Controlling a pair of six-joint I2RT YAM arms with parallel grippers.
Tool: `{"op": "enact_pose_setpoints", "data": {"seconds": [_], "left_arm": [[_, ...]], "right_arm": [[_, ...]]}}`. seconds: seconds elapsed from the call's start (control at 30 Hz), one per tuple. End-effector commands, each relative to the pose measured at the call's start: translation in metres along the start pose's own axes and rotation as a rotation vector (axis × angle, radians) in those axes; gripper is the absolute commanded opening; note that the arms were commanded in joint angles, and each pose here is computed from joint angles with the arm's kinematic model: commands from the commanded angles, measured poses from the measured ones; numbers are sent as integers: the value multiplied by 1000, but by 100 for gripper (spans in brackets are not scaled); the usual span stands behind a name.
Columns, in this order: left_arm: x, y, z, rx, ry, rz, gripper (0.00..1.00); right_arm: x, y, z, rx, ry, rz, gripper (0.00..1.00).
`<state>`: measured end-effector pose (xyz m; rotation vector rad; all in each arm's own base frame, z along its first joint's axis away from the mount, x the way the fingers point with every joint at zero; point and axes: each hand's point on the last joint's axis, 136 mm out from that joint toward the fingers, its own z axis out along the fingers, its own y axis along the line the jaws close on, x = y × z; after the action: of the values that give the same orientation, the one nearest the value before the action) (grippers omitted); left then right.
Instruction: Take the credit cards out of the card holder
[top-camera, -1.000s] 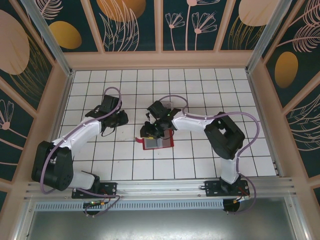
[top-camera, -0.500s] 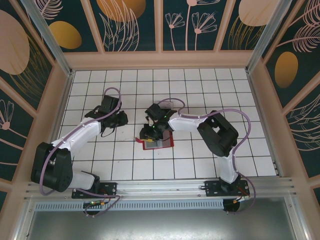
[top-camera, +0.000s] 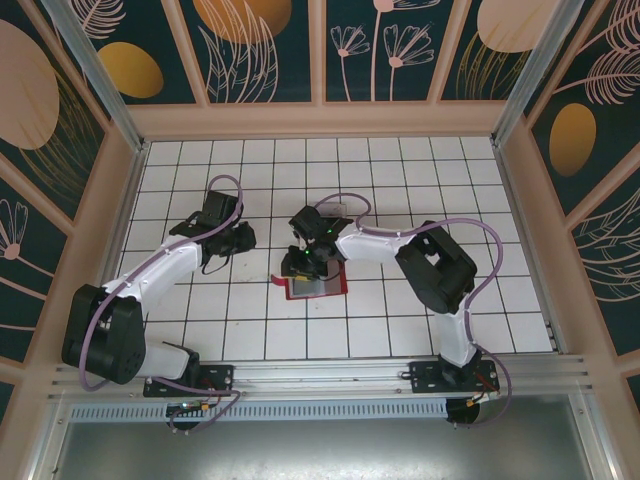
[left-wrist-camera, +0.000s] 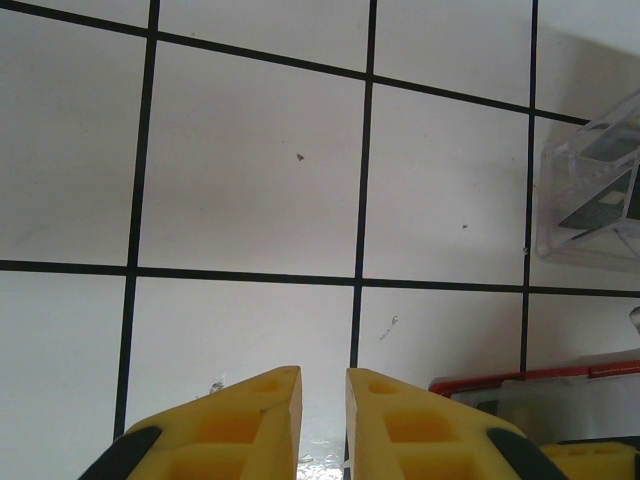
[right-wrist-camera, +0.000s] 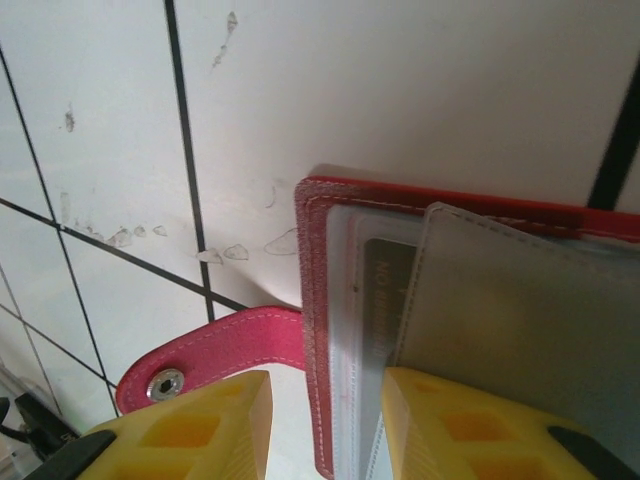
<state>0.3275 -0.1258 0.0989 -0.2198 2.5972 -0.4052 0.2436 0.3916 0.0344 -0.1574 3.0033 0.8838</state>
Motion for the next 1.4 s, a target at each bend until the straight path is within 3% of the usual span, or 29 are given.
{"op": "enact_pose_setpoints", "data": {"seconds": [0.0,0.93,1.37], "left_arm": [[2,5,-3,-17,4,13,21],[-1,-4,3,14,27,24,21],[1,-11,6,49,53,31,22]], "right_arm": [[5,-23,-4,132,-12,3,36],[1,-60,-58,515,-131,-37,44],[0,-65,-74,579,-165,-33,46]]}}
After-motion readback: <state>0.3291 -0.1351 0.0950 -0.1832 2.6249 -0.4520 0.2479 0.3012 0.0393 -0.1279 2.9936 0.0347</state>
